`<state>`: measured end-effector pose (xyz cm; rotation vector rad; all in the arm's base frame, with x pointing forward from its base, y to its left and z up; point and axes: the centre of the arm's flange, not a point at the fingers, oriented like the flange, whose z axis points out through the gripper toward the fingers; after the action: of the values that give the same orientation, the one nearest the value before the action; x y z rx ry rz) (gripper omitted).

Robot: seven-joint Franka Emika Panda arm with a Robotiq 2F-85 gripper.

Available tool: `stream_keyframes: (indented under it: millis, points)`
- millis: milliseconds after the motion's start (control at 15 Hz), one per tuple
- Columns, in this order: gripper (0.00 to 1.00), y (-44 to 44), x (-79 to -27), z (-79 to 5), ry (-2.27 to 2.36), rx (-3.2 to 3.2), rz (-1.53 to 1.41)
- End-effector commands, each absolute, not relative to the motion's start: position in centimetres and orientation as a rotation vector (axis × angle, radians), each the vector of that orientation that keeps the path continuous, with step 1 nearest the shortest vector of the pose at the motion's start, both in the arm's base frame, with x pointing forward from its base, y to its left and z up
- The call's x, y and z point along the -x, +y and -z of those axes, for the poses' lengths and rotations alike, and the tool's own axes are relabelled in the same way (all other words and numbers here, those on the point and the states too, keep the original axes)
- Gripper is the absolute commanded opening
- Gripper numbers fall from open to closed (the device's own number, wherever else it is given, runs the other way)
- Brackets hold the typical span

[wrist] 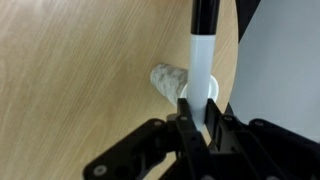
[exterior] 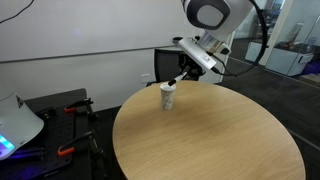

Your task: Pick the marker and put it in the cup

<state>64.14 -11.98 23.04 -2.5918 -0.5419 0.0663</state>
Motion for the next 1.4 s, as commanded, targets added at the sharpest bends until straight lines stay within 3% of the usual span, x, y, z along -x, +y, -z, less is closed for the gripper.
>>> stream_keyframes:
  millis: [0,933,1000,1333]
  points:
    - [0.05,-11.9,-65.5,-23.4,-0.629,2.465,-0.063]
    - [0.05,-10.5,-65.4,-22.2,-0.906,2.156,0.297]
    - [0.20,-10.5,-65.6,-21.8,-0.874,2.215,0.245]
    - [0.20,-10.6,-65.6,-21.8,-0.899,2.194,0.275]
